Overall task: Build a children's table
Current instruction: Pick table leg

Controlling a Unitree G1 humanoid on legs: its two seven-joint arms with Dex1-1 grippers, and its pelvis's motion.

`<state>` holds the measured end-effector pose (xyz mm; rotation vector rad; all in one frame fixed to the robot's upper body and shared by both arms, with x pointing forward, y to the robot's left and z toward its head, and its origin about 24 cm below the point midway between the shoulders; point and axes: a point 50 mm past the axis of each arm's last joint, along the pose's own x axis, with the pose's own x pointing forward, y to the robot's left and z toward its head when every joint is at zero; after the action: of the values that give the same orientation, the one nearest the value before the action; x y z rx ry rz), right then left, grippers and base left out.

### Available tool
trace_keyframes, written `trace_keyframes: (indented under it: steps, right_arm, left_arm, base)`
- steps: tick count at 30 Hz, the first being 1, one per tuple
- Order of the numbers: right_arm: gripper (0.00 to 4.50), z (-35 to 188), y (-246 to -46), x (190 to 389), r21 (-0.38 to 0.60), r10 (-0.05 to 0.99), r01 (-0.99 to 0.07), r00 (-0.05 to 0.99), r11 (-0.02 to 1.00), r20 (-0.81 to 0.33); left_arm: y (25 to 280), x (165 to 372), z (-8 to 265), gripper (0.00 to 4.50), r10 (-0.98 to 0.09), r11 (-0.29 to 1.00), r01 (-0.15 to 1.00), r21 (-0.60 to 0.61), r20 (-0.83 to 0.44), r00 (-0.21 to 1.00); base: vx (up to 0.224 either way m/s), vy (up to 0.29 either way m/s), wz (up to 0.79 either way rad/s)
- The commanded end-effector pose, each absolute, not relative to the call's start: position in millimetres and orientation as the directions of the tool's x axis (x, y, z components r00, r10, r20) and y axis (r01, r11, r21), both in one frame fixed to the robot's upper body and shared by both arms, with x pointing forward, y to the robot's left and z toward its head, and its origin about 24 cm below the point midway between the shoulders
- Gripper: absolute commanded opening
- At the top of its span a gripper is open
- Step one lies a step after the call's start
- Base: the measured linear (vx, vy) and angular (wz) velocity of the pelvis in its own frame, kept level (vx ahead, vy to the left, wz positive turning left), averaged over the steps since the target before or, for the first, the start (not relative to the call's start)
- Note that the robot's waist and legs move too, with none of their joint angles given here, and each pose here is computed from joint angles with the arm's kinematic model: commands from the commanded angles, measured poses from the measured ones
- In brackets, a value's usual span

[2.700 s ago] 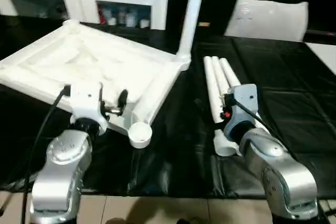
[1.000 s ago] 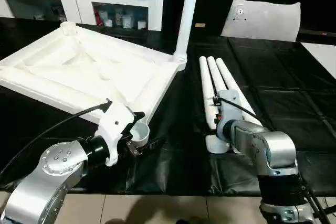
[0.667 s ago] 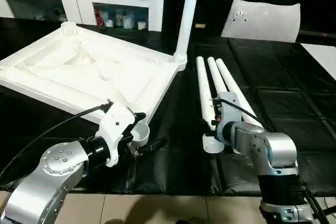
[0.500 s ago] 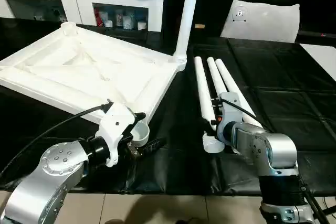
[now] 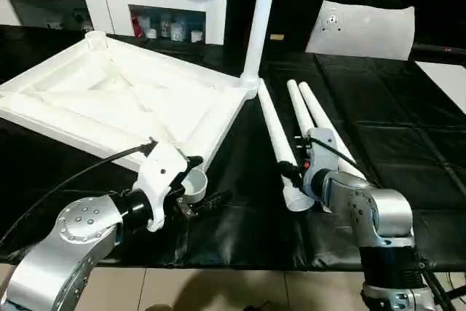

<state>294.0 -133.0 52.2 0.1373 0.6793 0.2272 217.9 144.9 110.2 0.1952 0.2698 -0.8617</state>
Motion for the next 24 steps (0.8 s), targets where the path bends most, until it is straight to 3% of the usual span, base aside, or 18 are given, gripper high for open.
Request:
trace_keyframes:
  steps: [1,5,10,11,13,16,21,24]
  right_arm:
    - [1.84,45,-140.2,292.4,0.194,0.217,-0.120,0.748,0.974,-0.627]
    - [1.81,50,-143.5,294.5,0.192,0.195,-0.097,0.773,0.977,-0.603]
    - [1.63,71,-148.9,306.0,0.239,0.177,-0.074,0.879,0.968,-0.443]
    - [1.37,79,-150.1,309.0,0.272,0.186,-0.082,0.905,0.959,-0.383]
    - [1.33,100,-151.9,313.9,0.322,0.240,-0.157,0.941,0.934,-0.236]
    - [1.03,117,-155.9,316.6,0.357,0.289,-0.226,0.948,0.907,-0.136]
    - [0.56,130,-159.9,318.4,0.308,0.362,-0.324,0.929,0.894,-0.073]
    - [0.42,125,-159.6,318.6,0.241,0.384,-0.342,0.910,0.908,-0.158]
  left_arm:
    - [141,217,113,4.50,-0.730,0.621,0.781,0.071,-0.309,0.609]
    - [142,218,114,4.50,-0.730,0.625,0.778,0.068,-0.304,0.613]
    - [143,225,119,4.50,-0.713,0.664,0.745,0.055,-0.252,0.654]
    - [144,228,122,4.50,-0.700,0.685,0.727,0.050,-0.232,0.675]
    - [145,236,128,4.50,-0.678,0.721,0.693,0.020,-0.190,0.710]
    - [146,243,133,4.50,-0.667,0.736,0.677,0.008,-0.159,0.728]
    - [142,248,136,4.50,-0.671,0.735,0.678,0.003,-0.142,0.728]
    - [138,247,135,4.50,-0.687,0.720,0.694,-0.003,-0.153,0.711]
  base:
    - [0.000,0.000,0.00]
    - [0.000,0.000,0.00]
    - [0.000,0.000,0.00]
    - [0.000,0.000,0.00]
    - [0.000,0.000,0.00]
    - [0.000,0.000,0.00]
    - [0.000,0.000,0.00]
    - [0.000,0.000,0.00]
